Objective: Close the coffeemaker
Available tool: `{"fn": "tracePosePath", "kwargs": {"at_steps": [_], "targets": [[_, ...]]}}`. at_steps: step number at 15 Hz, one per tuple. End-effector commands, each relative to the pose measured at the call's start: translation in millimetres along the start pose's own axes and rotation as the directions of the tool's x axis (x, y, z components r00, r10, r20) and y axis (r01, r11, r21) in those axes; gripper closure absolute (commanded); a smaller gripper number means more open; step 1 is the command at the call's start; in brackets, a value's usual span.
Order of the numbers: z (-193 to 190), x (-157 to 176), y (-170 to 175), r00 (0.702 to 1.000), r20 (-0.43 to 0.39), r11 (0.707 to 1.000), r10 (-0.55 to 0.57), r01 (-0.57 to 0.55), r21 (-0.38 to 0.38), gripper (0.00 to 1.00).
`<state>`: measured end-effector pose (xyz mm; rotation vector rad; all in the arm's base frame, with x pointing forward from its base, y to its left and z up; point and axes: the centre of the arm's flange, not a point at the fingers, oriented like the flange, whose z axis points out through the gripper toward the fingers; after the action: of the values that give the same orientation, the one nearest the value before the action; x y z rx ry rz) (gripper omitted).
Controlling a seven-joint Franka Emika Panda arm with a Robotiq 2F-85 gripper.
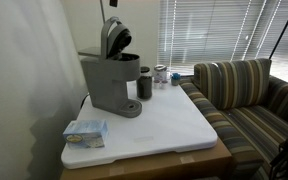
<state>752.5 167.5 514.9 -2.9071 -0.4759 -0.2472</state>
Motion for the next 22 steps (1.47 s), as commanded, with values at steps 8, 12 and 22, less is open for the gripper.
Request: {"fn": "tracePosePath", "kwargs": {"at_steps": [8, 12, 22], "targets": [[-0.7, 26.5, 1.6, 0.986, 0.116, 0.991, 0.121, -0.126, 0.036, 1.00], [8.7, -11.2, -8.7, 0.993, 0.105, 0.998, 0.059, -0.063, 0.031, 0.99], [14.8, 16.4, 15.2, 0.991, -0.012, 0.989, 0.135, -0.134, 0.058, 1.00]]}}
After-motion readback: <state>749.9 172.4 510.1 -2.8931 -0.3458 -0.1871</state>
